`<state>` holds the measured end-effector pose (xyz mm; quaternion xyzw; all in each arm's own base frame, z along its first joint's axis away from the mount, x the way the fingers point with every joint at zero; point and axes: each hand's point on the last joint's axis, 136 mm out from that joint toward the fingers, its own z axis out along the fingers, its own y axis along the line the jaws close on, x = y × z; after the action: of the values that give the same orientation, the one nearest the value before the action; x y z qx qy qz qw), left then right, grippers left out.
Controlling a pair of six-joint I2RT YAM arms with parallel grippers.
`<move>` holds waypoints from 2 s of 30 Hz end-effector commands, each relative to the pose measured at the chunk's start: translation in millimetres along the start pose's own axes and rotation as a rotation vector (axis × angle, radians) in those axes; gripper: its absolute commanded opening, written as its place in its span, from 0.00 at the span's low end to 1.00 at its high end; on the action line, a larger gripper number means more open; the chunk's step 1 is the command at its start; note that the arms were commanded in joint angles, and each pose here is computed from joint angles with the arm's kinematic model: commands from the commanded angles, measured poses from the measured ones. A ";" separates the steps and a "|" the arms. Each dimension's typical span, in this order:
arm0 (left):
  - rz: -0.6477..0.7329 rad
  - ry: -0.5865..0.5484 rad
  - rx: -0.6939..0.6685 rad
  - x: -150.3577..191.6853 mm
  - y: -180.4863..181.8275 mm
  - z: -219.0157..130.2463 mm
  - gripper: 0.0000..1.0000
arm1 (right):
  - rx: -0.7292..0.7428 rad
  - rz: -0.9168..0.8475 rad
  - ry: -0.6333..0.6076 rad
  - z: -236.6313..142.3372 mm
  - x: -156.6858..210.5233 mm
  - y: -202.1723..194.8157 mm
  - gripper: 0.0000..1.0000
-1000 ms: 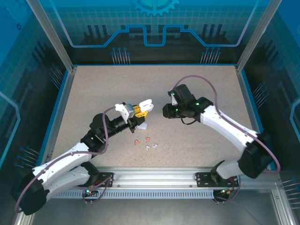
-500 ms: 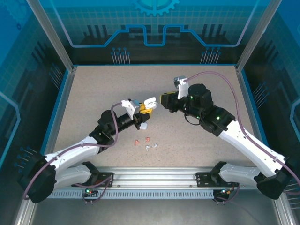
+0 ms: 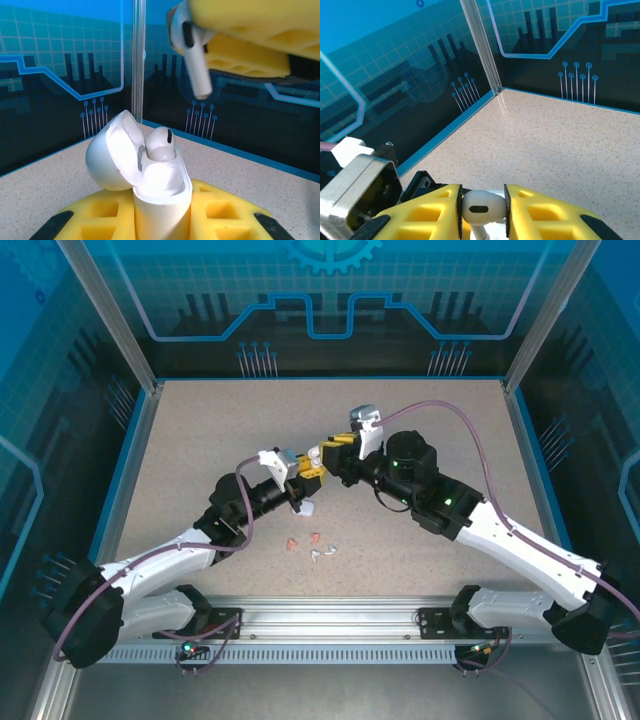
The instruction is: Insert the wireless bluetooth earbuds into the charging case
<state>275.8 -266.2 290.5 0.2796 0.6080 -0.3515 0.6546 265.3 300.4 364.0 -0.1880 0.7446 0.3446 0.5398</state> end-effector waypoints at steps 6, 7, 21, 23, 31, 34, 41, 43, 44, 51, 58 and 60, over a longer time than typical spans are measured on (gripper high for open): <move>0.001 -0.079 -0.014 -27.2 0.4 4.9 0.00 | -0.003 -0.002 -0.020 10.8 5.6 5.6 0.27; 0.000 -0.079 -0.015 -27.1 0.7 5.1 0.00 | -0.003 -0.002 -0.016 11.8 7.3 5.6 0.27; -0.015 -0.091 -0.015 -30.4 1.3 7.4 0.00 | 0.022 -0.011 0.026 20.0 26.2 3.6 0.27; -0.016 -0.090 -0.015 -29.3 1.3 7.2 0.00 | 0.025 -0.011 0.029 21.7 27.7 3.4 0.27; -0.016 -0.093 -0.019 -29.1 1.9 6.1 0.00 | 0.037 -0.014 0.030 24.6 29.4 1.5 0.27; -0.019 -0.094 -0.020 -29.3 2.1 6.3 0.00 | 0.049 -0.015 0.032 24.6 31.4 -1.1 0.27; -0.026 -0.096 -0.023 -29.6 2.7 6.7 0.00 | 0.056 -0.019 0.041 24.2 33.8 -2.6 0.27; -0.029 -0.097 -0.026 -30.1 3.1 6.5 0.00 | 0.056 -0.018 0.048 23.0 35.2 -2.7 0.27; -0.030 -0.098 -0.028 -30.3 3.7 6.4 0.00 | 0.055 -0.018 0.054 22.5 36.6 -3.1 0.27; -0.030 -0.095 -0.033 -28.8 4.6 6.7 0.00 | 0.069 -0.016 0.068 14.9 40.5 -6.5 0.31; -0.023 -0.069 -0.025 -19.7 3.5 7.0 0.00 | 0.038 -0.022 0.050 6.6 21.6 1.1 0.44; -0.018 -0.062 -0.026 -17.5 3.8 6.4 0.00 | 0.013 -0.025 0.040 1.6 11.2 5.3 0.49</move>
<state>283.4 -265.8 290.9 0.2602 0.6155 -0.3510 0.6560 267.0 309.6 322.8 -0.1940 0.7749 0.3088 0.5162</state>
